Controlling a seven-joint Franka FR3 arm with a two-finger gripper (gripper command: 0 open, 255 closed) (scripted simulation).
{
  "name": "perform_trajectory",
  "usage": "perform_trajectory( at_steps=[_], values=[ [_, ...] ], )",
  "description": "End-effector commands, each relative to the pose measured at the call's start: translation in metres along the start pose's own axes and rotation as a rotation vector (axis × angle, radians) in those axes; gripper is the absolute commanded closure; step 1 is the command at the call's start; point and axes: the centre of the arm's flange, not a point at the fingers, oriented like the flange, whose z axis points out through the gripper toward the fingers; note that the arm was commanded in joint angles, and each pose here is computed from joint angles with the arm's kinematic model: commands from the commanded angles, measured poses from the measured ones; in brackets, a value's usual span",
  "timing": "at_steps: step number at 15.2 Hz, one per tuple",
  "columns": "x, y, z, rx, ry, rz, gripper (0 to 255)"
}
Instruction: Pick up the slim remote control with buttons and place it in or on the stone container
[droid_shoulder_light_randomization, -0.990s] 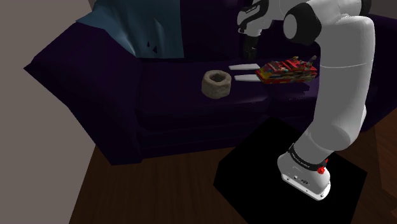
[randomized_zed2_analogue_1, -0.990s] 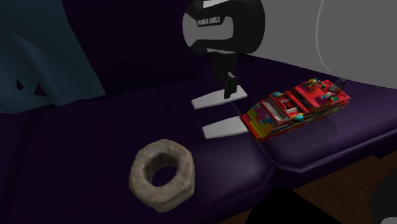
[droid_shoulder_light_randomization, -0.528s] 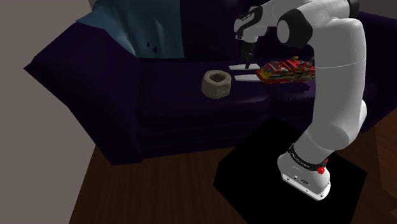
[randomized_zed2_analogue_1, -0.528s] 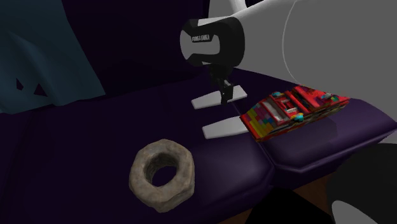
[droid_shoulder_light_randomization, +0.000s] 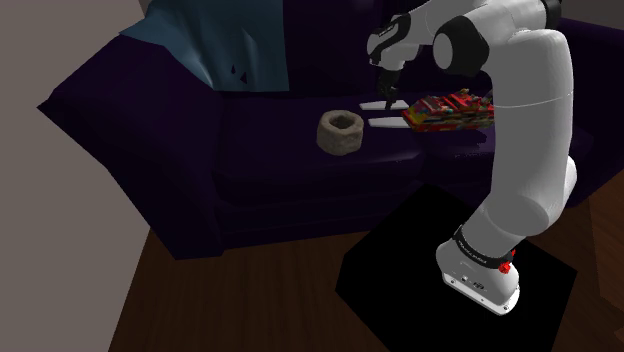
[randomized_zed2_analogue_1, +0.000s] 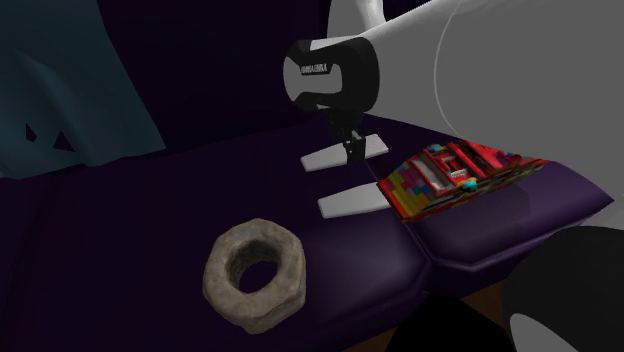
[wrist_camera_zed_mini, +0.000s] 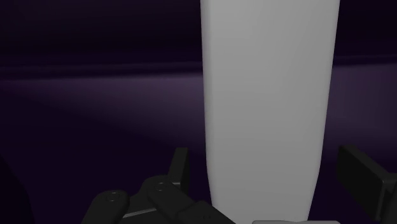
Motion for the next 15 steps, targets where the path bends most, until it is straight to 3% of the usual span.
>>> perform_trajectory(
  at_steps=[1, 2, 11, 15],
  values=[
    [0.000, 0.000, 0.000, 0.000, 0.000, 0.000, 0],
    [0.000, 0.000, 0.000, 0.000, 0.000, 0.000, 255],
    [0.000, 0.000, 0.000, 0.000, 0.000, 0.000, 255],
    [0.000, -0.001, -0.021, 0.000, 0.000, 0.000, 255]
  ],
)
